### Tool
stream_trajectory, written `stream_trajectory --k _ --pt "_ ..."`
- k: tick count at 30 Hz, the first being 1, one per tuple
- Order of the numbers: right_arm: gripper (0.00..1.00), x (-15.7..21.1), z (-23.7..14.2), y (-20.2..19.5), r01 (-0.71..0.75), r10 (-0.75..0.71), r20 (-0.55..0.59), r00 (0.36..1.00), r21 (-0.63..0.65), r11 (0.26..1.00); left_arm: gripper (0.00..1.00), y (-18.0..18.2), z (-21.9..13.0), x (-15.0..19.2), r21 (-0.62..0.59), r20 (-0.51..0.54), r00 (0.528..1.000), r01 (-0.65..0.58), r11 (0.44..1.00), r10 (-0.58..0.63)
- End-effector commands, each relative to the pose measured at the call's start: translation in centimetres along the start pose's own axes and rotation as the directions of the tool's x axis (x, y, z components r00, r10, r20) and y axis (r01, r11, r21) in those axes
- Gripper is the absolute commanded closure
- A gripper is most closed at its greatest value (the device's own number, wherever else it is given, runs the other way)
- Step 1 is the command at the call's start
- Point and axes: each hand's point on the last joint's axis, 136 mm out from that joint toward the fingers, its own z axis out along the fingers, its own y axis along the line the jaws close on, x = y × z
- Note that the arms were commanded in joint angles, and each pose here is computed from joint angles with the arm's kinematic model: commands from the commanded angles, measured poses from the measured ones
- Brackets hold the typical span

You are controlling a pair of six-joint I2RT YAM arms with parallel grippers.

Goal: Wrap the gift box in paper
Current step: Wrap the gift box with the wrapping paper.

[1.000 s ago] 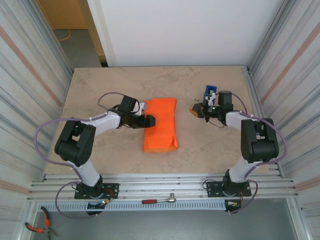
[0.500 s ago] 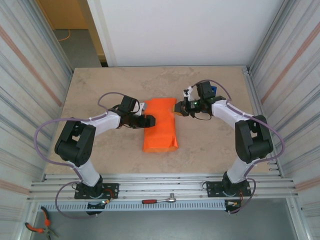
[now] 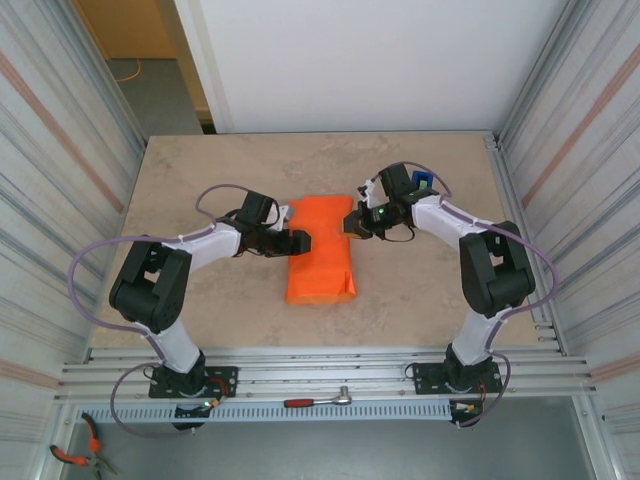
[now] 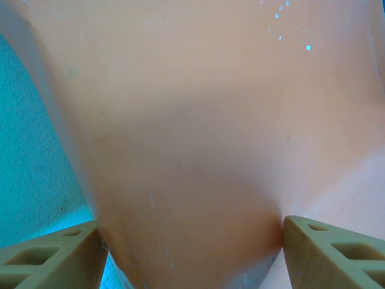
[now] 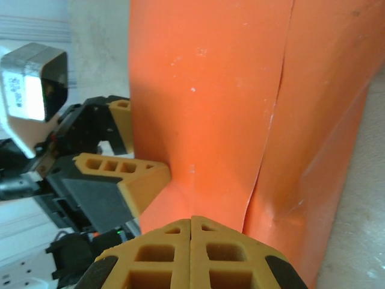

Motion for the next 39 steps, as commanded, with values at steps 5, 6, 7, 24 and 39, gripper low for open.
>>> stream_trajectory --k 5,6,7,24,39 --pt "1.0 0.8 1.2 -3.4 0.091 -0.084 -0.04 0.996 0.247 0.965 0.26 3.2 1.2 3.8 -0.141 -0.116 0.993 -0.004 0.99 -0.013" --pt "1.0 0.9 1.4 -4.0 0.099 -0.088 -0.05 0.995 0.28 0.955 0.26 3.2 1.2 3.7 -0.142 -0.115 0.993 -0.004 0.99 -0.013" --pt "1.0 1.0 1.6 -4.3 0.106 -0.092 -0.059 0.994 0.299 0.948 0.26 3.2 1.2 3.7 -0.143 -0.116 0.993 -0.003 0.99 -0.014" --pt "0.92 0.1 0.1 -2.6 0.103 -0.108 0.003 0.994 0.288 0.952 0.26 3.2 1.0 3.8 -0.147 -0.115 0.993 -0.004 0.989 -0.013" --pt "0.75 -0.3 -0.5 -2.7 0.082 -0.092 0.025 0.995 0.275 0.958 0.26 3.2 1.1 3.8 -0.146 -0.114 0.993 -0.002 0.989 -0.015"
